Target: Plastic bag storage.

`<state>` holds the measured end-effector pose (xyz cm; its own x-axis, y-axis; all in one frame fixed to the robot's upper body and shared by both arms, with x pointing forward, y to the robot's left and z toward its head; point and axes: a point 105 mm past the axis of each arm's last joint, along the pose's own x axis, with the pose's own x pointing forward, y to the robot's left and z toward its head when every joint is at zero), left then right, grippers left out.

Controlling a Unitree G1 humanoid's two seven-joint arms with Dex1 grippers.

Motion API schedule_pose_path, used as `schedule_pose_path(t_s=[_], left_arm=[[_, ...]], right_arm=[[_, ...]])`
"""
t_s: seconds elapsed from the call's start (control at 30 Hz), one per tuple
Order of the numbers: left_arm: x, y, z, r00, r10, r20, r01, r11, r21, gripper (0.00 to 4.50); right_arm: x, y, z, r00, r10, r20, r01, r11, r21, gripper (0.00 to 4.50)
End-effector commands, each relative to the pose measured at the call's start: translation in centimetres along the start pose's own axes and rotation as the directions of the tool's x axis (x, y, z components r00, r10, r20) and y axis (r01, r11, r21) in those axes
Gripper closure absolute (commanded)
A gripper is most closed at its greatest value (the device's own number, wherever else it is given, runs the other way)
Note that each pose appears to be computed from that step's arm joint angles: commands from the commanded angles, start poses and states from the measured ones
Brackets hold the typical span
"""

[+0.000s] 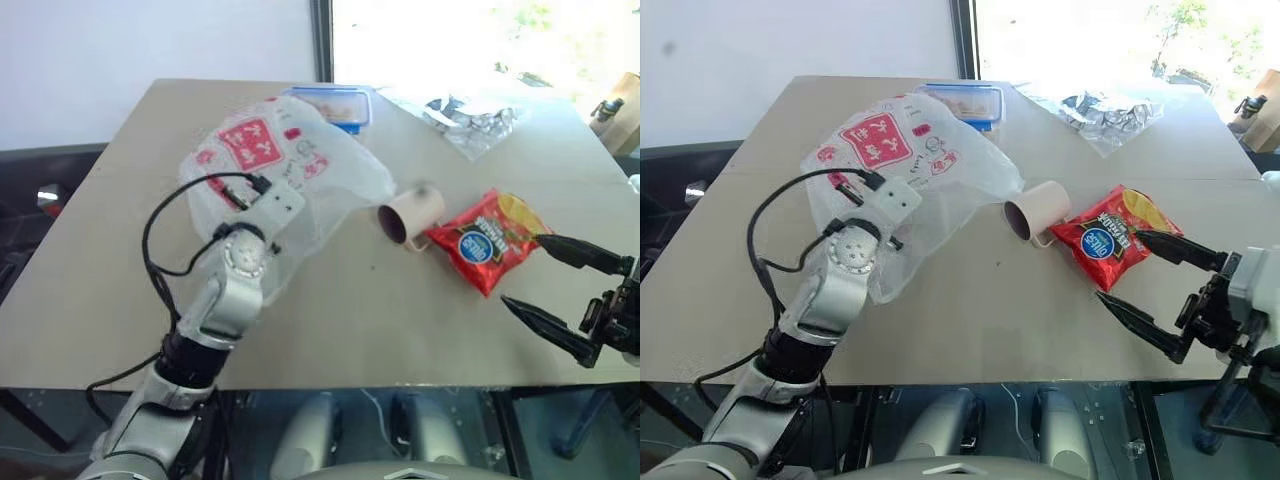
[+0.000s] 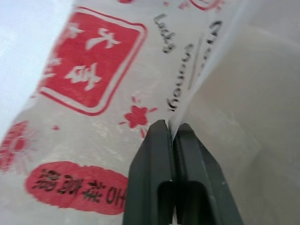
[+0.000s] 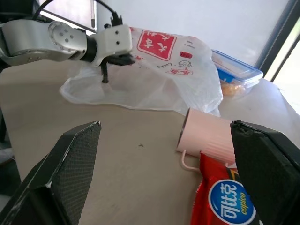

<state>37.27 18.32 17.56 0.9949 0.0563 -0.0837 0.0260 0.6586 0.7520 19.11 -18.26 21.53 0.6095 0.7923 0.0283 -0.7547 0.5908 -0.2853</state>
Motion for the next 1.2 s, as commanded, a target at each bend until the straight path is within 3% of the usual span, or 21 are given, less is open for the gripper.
schedule_pose_path(t_s=[0.03,0.2,0.3,0.37,0.47,0.67,0.8,1.2], left_arm=[[-0.9,6.4,3.1,0.975,0.176,0.137,-0.139,0.960,-0.244,4.41],[-0.8,8.5,4.1,0.977,0.159,0.142,-0.098,0.928,-0.361,4.41],[-0.7,8.6,5.5,0.975,0.138,0.175,-0.066,0.929,-0.365,4.41],[-0.5,8.5,5.8,0.977,0.131,0.170,-0.060,0.927,-0.371,4.41],[-0.3,8.3,6.3,0.977,0.130,0.170,-0.056,0.922,-0.384,4.41],[-0.4,7.7,7.3,0.977,0.110,0.181,-0.031,0.921,-0.389,4.41],[-0.5,7.3,7.2,0.980,0.081,0.183,-0.008,0.929,-0.369,4.41],[-0.6,7.7,7.0,0.981,0.089,0.170,-0.021,0.929,-0.369,4.41]], right_arm=[[2.1,0.2,-0.9,0.999,-0.022,-0.046,0.021,1.000,-0.022,0.00],[6.6,-1.1,-2.9,0.986,-0.125,-0.109,0.107,0.982,-0.158,0.00],[9.5,-1.3,-5.4,0.960,-0.142,-0.240,0.076,0.961,-0.265,0.00],[11.0,-1.1,-6.9,0.944,-0.127,-0.306,0.050,0.968,-0.247,0.00],[13.3,0.9,-8.5,0.938,-0.004,-0.346,-0.021,0.997,-0.071,0.00],[14.8,-0.9,-10.7,0.904,-0.054,-0.424,0.063,0.998,0.007,0.00],[15.2,-2.5,-11.3,0.887,-0.104,-0.449,0.106,0.994,-0.021,0.00],[16.0,-4.9,-10.1,0.880,-0.202,-0.431,0.180,0.979,-0.091,0.00]])
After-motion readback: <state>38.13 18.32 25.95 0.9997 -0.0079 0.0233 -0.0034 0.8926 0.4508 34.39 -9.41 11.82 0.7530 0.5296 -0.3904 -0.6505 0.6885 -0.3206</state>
